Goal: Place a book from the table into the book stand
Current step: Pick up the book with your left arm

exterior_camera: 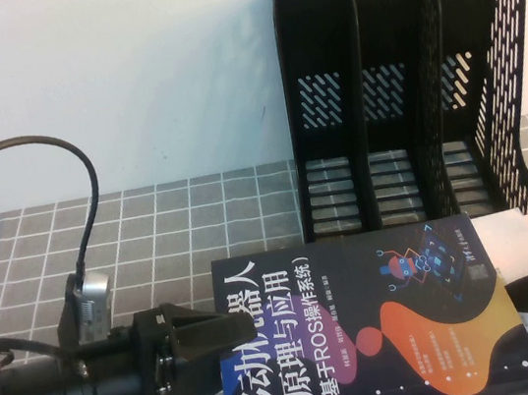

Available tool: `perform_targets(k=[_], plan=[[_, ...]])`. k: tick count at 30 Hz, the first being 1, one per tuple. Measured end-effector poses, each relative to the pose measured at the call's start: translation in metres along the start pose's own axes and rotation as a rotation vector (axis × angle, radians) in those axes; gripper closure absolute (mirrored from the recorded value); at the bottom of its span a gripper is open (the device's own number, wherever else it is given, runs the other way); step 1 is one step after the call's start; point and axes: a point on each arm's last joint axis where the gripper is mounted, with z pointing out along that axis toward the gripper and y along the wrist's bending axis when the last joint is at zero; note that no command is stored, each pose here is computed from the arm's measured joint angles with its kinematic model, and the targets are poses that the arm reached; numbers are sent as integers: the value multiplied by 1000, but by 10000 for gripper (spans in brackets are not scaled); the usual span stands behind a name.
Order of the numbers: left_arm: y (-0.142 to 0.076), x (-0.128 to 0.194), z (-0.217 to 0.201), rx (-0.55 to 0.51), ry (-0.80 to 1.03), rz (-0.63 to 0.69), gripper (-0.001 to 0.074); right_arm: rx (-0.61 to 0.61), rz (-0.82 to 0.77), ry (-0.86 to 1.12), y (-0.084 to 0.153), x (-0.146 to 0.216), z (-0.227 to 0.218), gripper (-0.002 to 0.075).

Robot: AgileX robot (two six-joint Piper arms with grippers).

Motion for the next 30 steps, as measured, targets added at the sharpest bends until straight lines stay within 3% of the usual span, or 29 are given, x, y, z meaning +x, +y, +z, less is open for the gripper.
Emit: perform_targets(k=[11,22,26,30], plan=[[2,0,1,-1,5,8,232,0,-1,0,0,0,0,728],[11,-1,4,-11,16,31,464,-2,-1,-3,0,0,0,728],[10,-1,5,0,19,49,613,-2,-19,-3,0,0,0,728],[10,-1,5,4,17,50,624,-2,-50,-3,0,0,0,728]])
